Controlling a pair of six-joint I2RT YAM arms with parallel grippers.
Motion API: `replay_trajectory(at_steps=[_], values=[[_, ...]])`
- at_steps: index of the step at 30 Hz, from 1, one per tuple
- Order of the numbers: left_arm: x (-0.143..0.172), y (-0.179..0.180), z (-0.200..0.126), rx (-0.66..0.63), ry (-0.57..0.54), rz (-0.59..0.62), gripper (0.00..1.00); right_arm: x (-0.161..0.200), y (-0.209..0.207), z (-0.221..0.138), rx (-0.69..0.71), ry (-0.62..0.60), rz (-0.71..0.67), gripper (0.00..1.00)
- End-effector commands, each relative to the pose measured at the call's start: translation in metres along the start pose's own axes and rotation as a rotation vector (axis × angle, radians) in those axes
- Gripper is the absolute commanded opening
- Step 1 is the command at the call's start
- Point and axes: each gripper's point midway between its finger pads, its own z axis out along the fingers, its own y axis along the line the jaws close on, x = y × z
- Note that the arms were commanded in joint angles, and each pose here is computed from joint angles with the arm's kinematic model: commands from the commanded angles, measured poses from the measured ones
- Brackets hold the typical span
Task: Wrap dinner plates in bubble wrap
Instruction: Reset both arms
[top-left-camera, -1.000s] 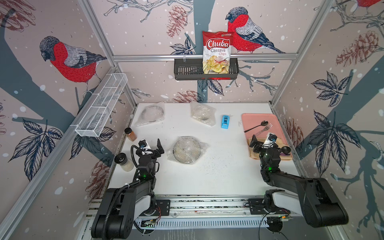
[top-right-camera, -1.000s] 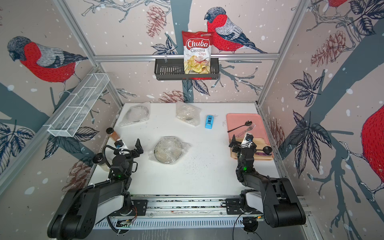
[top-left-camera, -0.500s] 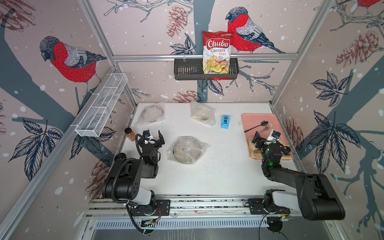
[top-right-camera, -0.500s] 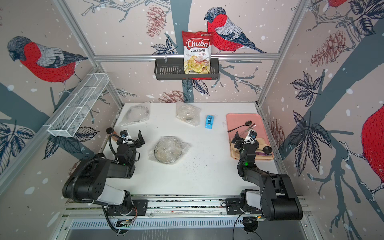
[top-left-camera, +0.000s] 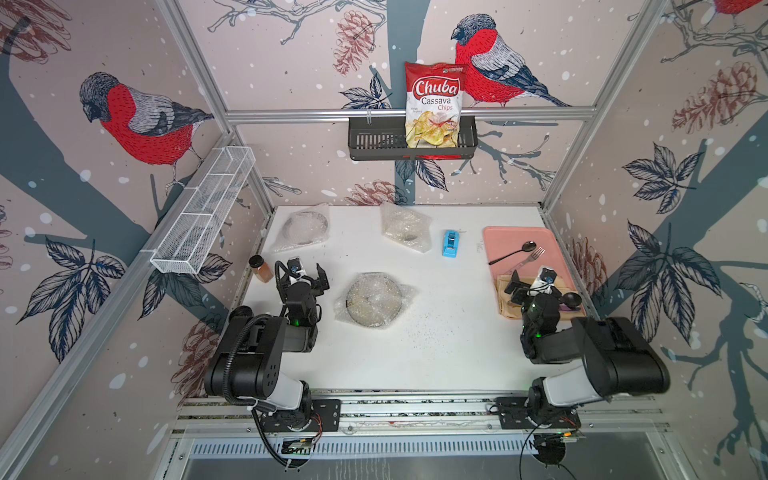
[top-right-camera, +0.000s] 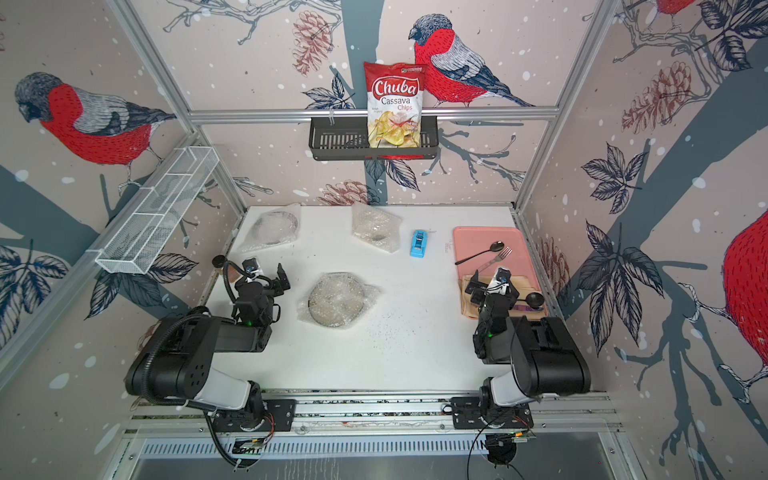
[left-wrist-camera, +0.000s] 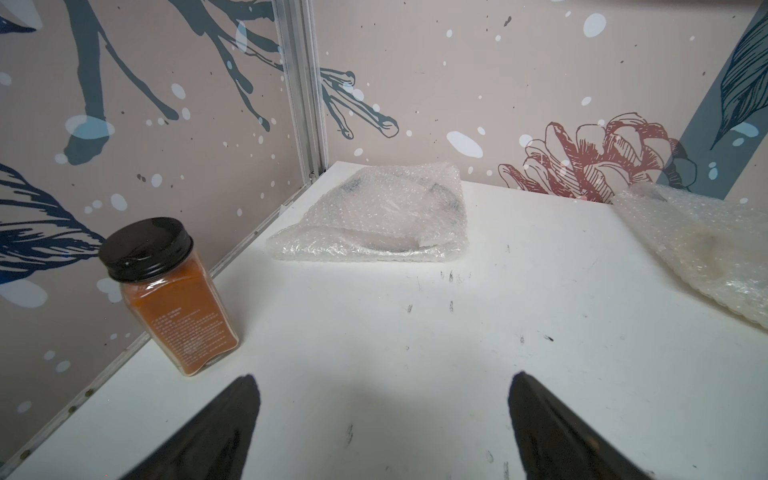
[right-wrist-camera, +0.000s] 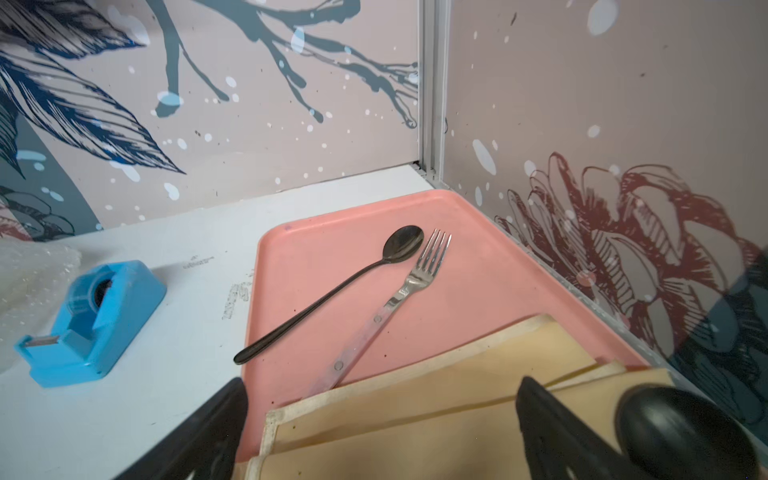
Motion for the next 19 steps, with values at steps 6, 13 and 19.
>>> replay_trajectory(at_steps=[6,13,19], values=[[-0.0035,0.0017,0.0,-0.012,-0.012,-0.008,0.98,-0.0195,0.0009,0.0144,-0.003,-0.028,0.035,1.0],[-0.0033,0.0013,0.0002,-0.011,-0.01,-0.007,0.98,-0.0186,0.0011,0.0173,0.0,-0.018,0.035,1.0],[-0.0034,0.0013,0.0004,-0.012,-0.011,-0.007,0.98,-0.0195,0.0019,0.0152,-0.002,-0.026,0.032,1.0]])
